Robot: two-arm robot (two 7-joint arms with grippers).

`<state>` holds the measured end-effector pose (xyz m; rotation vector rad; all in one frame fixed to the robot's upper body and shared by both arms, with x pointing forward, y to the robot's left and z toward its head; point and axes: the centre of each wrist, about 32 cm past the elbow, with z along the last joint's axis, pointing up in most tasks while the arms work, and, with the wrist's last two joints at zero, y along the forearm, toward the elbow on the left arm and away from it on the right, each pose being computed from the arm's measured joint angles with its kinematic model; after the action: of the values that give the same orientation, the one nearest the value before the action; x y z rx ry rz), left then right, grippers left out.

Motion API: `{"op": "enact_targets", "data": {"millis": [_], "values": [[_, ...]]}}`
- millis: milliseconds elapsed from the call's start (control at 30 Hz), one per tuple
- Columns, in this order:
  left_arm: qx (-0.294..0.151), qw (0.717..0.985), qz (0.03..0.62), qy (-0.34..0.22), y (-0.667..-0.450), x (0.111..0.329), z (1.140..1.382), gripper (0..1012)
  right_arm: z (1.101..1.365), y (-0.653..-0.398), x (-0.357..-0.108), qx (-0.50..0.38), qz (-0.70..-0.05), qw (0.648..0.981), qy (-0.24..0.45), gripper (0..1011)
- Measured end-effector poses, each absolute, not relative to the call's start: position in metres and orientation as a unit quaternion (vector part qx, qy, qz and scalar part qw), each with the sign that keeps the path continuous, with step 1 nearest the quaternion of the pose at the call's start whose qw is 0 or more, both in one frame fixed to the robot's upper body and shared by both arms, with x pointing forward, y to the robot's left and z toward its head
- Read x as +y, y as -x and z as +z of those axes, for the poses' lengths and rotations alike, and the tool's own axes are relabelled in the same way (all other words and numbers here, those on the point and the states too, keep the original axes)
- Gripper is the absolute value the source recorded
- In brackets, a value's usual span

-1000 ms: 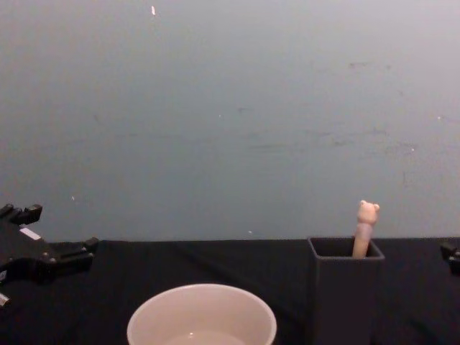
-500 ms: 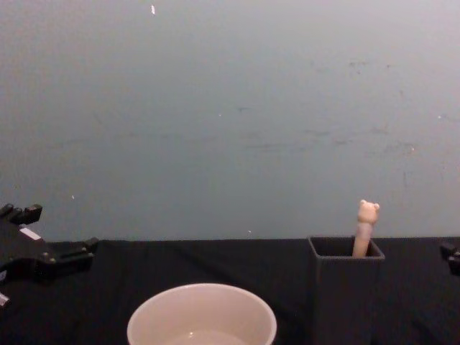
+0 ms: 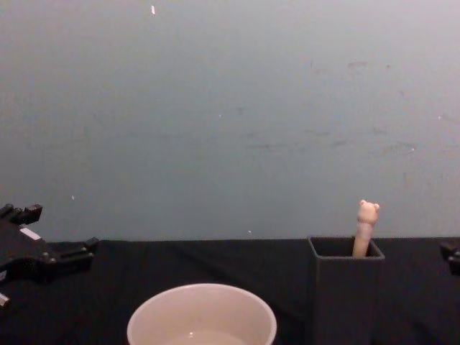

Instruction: Pick up the stirring spoon with one hand, stir inside the cup, then place it back in its original position.

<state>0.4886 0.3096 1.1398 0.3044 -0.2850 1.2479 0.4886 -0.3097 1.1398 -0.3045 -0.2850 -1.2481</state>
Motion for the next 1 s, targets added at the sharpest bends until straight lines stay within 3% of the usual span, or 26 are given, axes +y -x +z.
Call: {"op": "enact_targets", "data": {"millis": [333,1000], "values": [[-0.132,0.791,0.58,-0.141,-0.489,0.31,1.14,1001,1.141,-0.487,-0.31,-0.129,-0.577,0.794,0.137,1002],[-0.132,0.791,0.58,-0.141,-0.489,0.31,1.14,1002,1.168,-0.458,-0.302,-0.028,-0.493,0.868,0.052,1002]]}}
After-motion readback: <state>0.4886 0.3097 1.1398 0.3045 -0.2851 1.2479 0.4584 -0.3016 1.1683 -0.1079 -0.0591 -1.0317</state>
